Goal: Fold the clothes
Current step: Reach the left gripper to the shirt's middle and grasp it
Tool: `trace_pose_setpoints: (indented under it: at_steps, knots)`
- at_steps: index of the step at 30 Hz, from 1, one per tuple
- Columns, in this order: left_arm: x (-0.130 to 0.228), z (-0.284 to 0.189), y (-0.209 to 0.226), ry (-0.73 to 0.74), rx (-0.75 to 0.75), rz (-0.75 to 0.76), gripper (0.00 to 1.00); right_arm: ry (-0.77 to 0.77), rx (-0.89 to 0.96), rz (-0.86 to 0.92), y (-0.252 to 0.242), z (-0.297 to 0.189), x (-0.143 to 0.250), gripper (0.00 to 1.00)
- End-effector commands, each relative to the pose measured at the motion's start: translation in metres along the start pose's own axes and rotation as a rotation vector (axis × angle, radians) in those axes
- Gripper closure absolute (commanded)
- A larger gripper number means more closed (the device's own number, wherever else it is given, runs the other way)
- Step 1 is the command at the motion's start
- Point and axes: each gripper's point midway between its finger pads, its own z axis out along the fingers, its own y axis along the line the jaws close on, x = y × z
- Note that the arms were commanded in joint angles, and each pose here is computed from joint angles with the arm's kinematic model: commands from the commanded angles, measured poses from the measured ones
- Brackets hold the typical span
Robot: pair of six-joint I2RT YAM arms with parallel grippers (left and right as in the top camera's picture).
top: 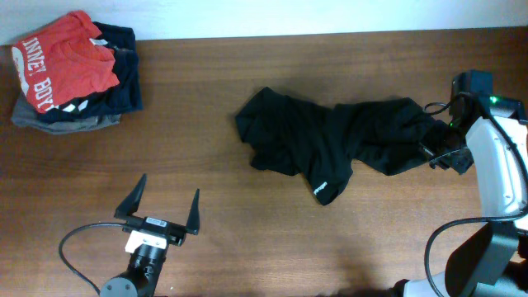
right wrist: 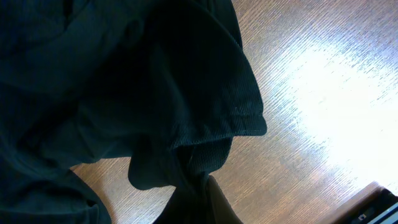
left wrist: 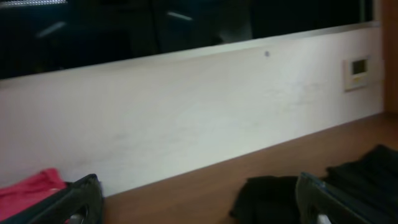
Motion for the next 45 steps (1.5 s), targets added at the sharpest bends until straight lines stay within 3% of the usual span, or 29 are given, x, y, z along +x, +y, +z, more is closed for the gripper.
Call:
trace_pose_setpoints:
  at_steps: [1, 7, 11, 16, 18, 22, 25, 29, 32, 37, 40, 45]
  knots:
    - [-0.019, 0.006, -0.014, 0.008, 0.107, -0.043, 0.01, -0.012, 0.019, -0.005, -0.003, -0.001, 0.000, 0.94]
    - [-0.039, 0.047, -0.021, 0.225, 0.257, -0.139, 0.01, -0.011, 0.019, -0.005, -0.003, -0.001, 0.001, 0.94]
    - [-0.065, 0.079, -0.058, 0.344, 0.613, -0.238, 0.01, -0.012, 0.019, -0.005, -0.003, -0.001, 0.001, 0.94]
    - [-0.085, 0.100, -0.089, 0.311, 1.012, -0.390, 0.01, -0.012, 0.019, -0.005, -0.003, -0.001, 0.001, 0.94]
    - [-0.080, 0.109, -0.096, 0.313, 1.096, -0.448, 0.01, -0.012, 0.019, -0.022, -0.003, -0.001, 0.000, 0.94]
    - [-0.025, 0.144, -0.122, 0.556, 0.938, -0.576, 0.01, -0.012, 0.019, -0.024, -0.003, -0.001, 0.000, 0.93]
    - [0.025, 0.155, -0.148, 0.754, 0.718, -0.541, 0.01, -0.018, 0.015, -0.023, -0.002, -0.001, -0.001, 0.94]
    - [0.062, 0.156, -0.172, 0.889, 0.500, -0.475, 0.01, -0.019, 0.015, -0.019, -0.003, 0.000, -0.002, 0.94]
    - [0.071, 0.153, -0.197, 0.910, 0.520, -0.446, 0.01, -0.018, 0.016, -0.019, -0.003, 0.000, -0.002, 0.94]
    - [0.076, 0.136, -0.249, 0.936, 0.726, -0.491, 0.01, -0.018, 0.016, -0.019, -0.003, 0.000, -0.002, 0.94]
    - [0.097, 0.145, -0.249, 0.964, 0.633, -0.500, 0.01, -0.017, 0.017, -0.019, -0.003, 0.000, -0.002, 0.94]
    - [0.138, 0.148, -0.239, 1.143, 0.397, -0.601, 0.01, -0.018, 0.016, -0.019, -0.003, 0.000, -0.002, 0.94]
